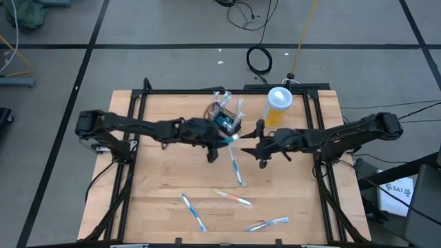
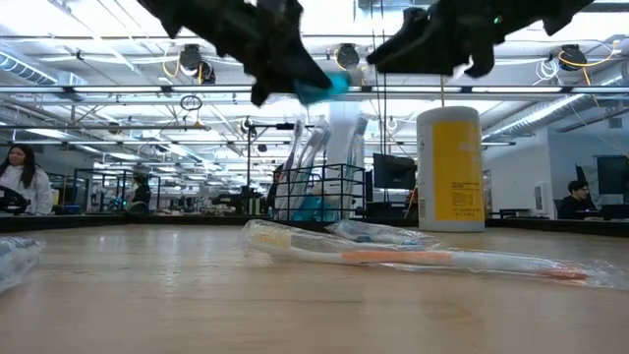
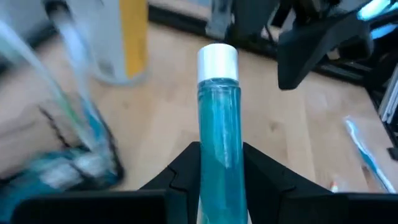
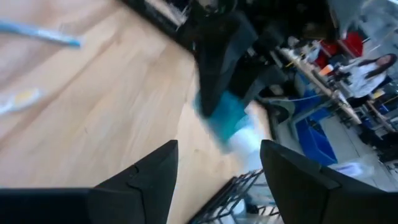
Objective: Pick & Place toothbrushing station
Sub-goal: Put the blue mouthwash bottle into the black organizer
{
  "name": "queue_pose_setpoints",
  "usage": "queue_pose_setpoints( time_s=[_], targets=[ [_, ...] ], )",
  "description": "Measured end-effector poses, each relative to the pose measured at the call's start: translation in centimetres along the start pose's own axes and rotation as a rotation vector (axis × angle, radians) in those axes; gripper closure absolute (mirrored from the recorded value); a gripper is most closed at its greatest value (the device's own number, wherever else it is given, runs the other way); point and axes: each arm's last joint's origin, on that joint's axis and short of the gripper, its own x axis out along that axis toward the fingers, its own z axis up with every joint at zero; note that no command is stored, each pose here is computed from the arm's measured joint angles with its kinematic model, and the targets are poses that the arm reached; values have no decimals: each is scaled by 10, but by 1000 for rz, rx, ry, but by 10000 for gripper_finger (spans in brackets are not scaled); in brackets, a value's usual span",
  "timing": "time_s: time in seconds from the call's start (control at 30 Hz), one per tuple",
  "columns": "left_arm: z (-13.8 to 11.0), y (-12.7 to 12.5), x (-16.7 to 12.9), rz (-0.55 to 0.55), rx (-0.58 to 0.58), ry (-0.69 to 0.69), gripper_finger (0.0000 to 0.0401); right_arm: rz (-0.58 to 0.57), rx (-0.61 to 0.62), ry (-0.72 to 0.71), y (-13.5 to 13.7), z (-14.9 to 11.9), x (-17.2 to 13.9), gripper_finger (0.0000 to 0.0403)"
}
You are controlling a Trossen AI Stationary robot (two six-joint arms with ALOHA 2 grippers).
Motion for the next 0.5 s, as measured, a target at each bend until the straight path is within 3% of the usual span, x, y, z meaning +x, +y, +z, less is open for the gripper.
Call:
queue_pose_setpoints(
  time_s=[0.2, 0.3, 0.4, 0.5],
  targets=[
    [28, 1, -59, 107, 151, -127, 308, -64, 109, -76, -13, 5, -16, 192],
    [27, 0, -76, 140, 213, -238, 308, -121, 202, -150, -12, -3, -15, 192],
    [9, 3, -76, 133, 241, -361, 308, -195, 270, -279, -8, -17, -9, 192],
    [-16, 8, -67, 87, 225, -452, 308, -186, 366, -431, 0, -33, -4, 192]
  ],
)
